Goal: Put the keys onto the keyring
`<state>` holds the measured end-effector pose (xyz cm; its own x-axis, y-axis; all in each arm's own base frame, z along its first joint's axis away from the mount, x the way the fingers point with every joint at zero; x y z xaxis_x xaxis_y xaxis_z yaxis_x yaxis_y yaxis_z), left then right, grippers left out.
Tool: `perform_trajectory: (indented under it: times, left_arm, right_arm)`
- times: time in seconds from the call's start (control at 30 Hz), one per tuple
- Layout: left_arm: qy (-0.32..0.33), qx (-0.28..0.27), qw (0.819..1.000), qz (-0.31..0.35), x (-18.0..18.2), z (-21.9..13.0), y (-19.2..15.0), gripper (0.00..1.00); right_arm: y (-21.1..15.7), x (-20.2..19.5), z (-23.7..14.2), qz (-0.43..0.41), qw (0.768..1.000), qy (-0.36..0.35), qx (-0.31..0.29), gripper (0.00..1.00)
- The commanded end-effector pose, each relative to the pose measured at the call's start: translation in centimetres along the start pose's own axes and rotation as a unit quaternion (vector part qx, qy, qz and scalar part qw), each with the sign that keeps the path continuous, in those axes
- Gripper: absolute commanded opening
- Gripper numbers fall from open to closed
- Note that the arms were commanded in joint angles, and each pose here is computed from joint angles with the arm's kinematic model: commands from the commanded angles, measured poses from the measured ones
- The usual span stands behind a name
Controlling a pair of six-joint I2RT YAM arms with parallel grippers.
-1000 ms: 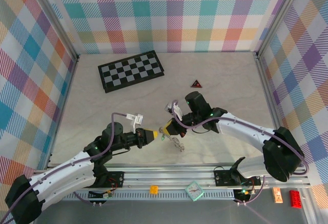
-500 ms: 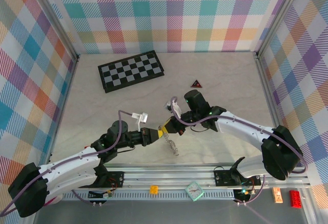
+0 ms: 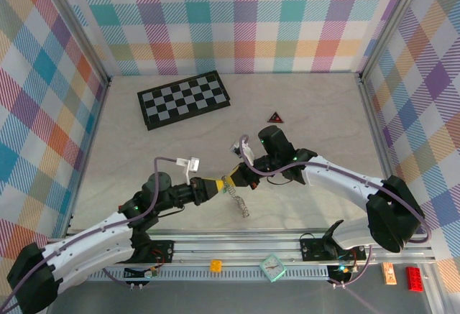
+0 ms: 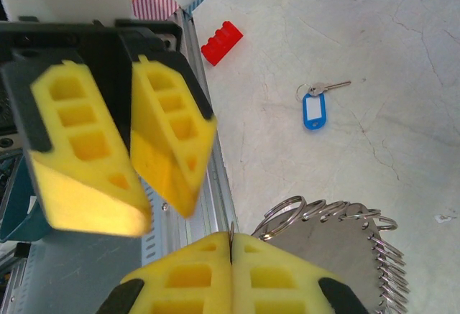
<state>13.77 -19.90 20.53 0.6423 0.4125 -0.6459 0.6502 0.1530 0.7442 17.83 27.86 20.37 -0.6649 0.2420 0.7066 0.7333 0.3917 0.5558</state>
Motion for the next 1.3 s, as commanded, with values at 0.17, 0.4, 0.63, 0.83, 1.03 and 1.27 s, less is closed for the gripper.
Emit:
perform_trajectory:
  times: [0.17, 0.4, 0.63, 0.83, 1.03, 1.27]
  left_arm:
    - [0.016, 0.013, 0.998, 0.055, 0.6, -0.1, -0.9, 0.23]
    - [-0.022, 0.015, 0.995, 0.091, -0.1, 1.0, -0.4, 0.23]
    - [-0.029, 0.007, 0.995, 0.093, -0.2, 1.0, -0.2, 0.24]
    - [-0.018, 0.01, 0.996, 0.091, 0.4, 1.0, -0.2, 0.23]
    - [-0.012, -0.001, 0.996, 0.093, 0.5, 0.6, 0.1, 0.22]
    - [-0.028, 0.001, 0.996, 0.086, 0.4, 1.2, 0.2, 0.2]
  right_arm:
    - [1.1, 1.0, -0.1, -0.02, 0.999, 0.037, -0.009, 0.0]
    - [1.1, 1.1, -0.1, -0.023, 0.999, 0.048, -0.006, 0.0]
    - [1.3, 1.4, -0.1, -0.024, 0.998, 0.062, -0.009, 0.0]
    - [1.4, 1.6, 0.0, -0.023, 0.997, 0.074, -0.007, 0.0]
    - [1.4, 1.5, 0.1, -0.021, 0.997, 0.073, -0.007, 0.0]
    - [1.7, 1.5, 0.2, -0.017, 0.996, 0.082, -0.01, 0.0]
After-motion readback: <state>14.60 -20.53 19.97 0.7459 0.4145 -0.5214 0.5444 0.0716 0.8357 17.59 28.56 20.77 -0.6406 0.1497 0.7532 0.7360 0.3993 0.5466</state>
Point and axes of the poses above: each hand's point on the last joint's axis, 136 mm out from that joint toward the fingers, its own z axis out along the fingers, its own x axis along the line the jaws close on, y = z × x, the point moved 6 cm from there along -z, back along the fingers, and after that the axes turned 11 degrees about z, right-handed, at the moved point
